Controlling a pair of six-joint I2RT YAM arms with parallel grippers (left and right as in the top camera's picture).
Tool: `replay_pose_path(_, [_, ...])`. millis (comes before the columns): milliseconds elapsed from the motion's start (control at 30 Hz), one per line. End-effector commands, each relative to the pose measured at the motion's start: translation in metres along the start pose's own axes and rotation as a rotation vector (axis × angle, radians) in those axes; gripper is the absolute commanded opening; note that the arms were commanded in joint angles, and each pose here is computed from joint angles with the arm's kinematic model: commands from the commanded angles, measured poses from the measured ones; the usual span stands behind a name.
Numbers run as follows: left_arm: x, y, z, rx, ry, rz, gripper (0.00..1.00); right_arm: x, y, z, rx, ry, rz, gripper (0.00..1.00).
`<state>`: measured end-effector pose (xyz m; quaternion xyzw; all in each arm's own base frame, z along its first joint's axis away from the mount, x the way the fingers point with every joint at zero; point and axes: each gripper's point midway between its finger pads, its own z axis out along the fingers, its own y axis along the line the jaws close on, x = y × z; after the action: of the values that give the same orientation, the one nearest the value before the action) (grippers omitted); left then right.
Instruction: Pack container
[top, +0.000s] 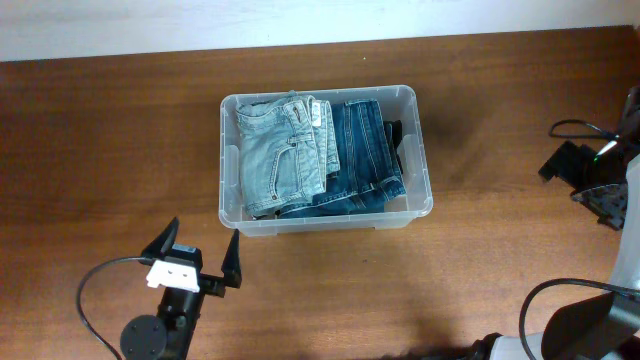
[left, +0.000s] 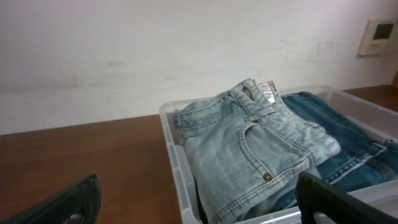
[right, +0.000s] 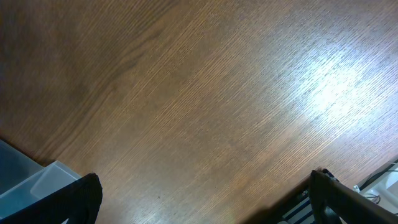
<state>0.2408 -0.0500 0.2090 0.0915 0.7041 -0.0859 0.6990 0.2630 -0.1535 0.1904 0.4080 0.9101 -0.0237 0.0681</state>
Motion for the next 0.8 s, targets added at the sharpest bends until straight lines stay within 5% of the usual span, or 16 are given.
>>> replay_pose_path(0, [0.004,0.002,-0.003,-0.008,-0.033,0.022,0.99,-0.001,-0.001,0.000,0.002,0.001,0.004,0.98])
replay_pose_path(433, [0.007,0.024,-0.007,-0.102,-0.036,0.161,0.99,-0.001,-0.001,0.000,0.002,0.001,0.004,0.98])
replay_pose_path(767, [0.043,0.031,-0.003,-0.121,0.039,0.147,0.99,-0.001,-0.001,0.000,0.002,0.001,0.004,0.98])
